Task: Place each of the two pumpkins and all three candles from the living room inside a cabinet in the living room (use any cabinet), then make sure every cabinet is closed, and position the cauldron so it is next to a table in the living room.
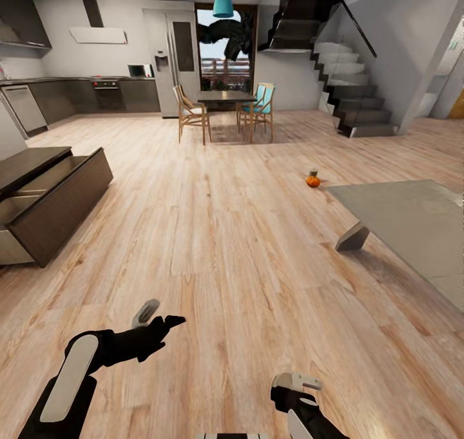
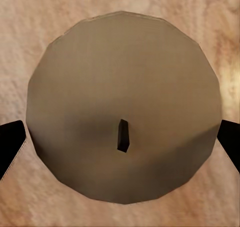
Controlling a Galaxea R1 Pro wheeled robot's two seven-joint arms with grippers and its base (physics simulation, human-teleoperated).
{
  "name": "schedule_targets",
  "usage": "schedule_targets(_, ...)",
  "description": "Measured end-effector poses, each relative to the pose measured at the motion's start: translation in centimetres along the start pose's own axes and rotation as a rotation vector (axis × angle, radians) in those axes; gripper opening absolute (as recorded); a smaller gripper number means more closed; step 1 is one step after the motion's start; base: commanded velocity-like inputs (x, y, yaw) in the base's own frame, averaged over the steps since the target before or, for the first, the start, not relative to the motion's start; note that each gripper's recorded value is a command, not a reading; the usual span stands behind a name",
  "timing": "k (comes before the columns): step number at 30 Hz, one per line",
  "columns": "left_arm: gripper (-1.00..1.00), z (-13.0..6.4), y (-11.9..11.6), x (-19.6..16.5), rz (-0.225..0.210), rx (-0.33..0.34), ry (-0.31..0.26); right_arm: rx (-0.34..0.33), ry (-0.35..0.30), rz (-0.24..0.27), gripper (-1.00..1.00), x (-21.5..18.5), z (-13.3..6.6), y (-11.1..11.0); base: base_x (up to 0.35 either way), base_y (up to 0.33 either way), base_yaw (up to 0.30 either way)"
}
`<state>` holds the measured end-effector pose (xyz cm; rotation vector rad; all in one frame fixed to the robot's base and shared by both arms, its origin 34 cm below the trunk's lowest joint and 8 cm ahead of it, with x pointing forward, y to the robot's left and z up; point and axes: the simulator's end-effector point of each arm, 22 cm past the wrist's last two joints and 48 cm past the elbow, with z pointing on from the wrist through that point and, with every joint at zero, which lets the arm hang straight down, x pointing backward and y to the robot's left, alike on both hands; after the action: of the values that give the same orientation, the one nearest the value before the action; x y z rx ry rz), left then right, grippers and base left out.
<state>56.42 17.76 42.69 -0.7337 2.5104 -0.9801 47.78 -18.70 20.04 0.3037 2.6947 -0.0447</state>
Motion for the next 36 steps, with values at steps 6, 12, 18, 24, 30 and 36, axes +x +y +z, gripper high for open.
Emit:
schedule_targets(6,1.00,-0.8,-1.0,-0.4,0.009,0.010,-0.010,-0.003,-0.016,0.000,-1.00,-1.0,-0.8,0.1,0.000,0.000,0.000)
schedule_targets(12,1.00,-1.5,-2.0,-0.8,0.008,0.009,-0.008,-0.006,-0.021,0.001,-1.00,-2.2,-1.9,0.4,0.000,0.000,0.000)
schedule_targets(18,1.00,-2.2,-2.9,-1.2,0.008,0.003,-0.007,-0.051,0.091,-0.044,-1.00,-3.1,-4.0,2.5,0.000,0.000,0.000)
schedule_targets(24,1.00,-3.0,-3.6,-1.8,0.012,-0.013,-0.011,-0.230,0.119,-0.177,-1.00,-12.0,-12.6,9.4,0.000,0.000,0.000)
schedule_targets(30,1.00,-3.6,-4.4,-2.0,0.017,-0.028,-0.008,-0.241,0.130,-0.213,-1.00,-13.3,-14.9,9.8,0.000,0.000,0.000)
schedule_targets(36,1.00,-3.9,-5.7,-1.7,0.036,-0.036,0.009,-0.218,0.134,-0.226,-1.00,-13.5,-15.9,9.5,0.000,0.000,0.000)
